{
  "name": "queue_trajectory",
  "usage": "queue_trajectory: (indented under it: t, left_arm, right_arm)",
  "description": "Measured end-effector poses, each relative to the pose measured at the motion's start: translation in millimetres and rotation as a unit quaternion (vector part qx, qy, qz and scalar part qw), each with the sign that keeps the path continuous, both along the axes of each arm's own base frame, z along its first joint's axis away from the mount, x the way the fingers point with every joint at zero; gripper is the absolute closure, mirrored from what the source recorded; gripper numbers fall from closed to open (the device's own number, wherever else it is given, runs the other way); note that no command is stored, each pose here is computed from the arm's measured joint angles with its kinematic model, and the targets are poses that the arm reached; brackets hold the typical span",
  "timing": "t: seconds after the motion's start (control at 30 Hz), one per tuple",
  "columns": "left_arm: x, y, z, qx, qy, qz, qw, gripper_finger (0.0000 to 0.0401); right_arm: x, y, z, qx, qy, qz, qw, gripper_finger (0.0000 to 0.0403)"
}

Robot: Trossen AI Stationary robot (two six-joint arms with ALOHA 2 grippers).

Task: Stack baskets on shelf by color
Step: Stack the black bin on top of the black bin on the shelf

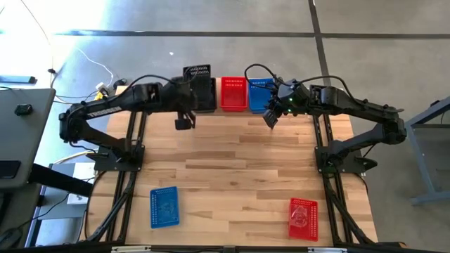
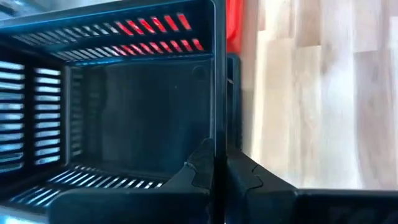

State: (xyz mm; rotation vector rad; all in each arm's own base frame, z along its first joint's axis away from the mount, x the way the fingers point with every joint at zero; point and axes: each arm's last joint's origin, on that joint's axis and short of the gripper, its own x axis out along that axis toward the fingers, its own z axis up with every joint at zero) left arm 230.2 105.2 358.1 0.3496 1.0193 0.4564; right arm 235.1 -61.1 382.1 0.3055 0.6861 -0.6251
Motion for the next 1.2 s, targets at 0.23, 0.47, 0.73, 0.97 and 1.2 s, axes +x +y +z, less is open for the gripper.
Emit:
queue_trajectory:
  t: [0.23, 0.47, 0.73, 0.97, 1.2]
  left_arm:
    - [3, 12, -6, -0.024, 0.000, -0.005, 1.000, 0.0401]
    - [12, 17, -17, -0.036, 0.018, -0.007, 0.999, 0.0401]
    - [21, 21, -27, -0.043, 0.038, -0.004, 0.998, 0.0401]
    - [22, 26, -31, -0.041, 0.048, 0.007, 0.998, 0.0401]
    - [21, 26, -31, -0.036, 0.049, 0.011, 0.998, 0.0381]
  right_arm:
    - [0, 0, 0, -0.001, 0.001, 0.000, 1.000, 0.0298]
    - [0, -1, 0, -0.009, 0.002, -0.010, 1.000, 0.0298]
    - [0, -1, 0, -0.007, 0.001, -0.012, 1.000, 0.0298]
    - [0, -1, 0, -0.007, 0.001, -0.012, 1.000, 0.0298]
    - [0, 2, -1, 0.011, 0.001, 0.005, 1.000, 0.0298]
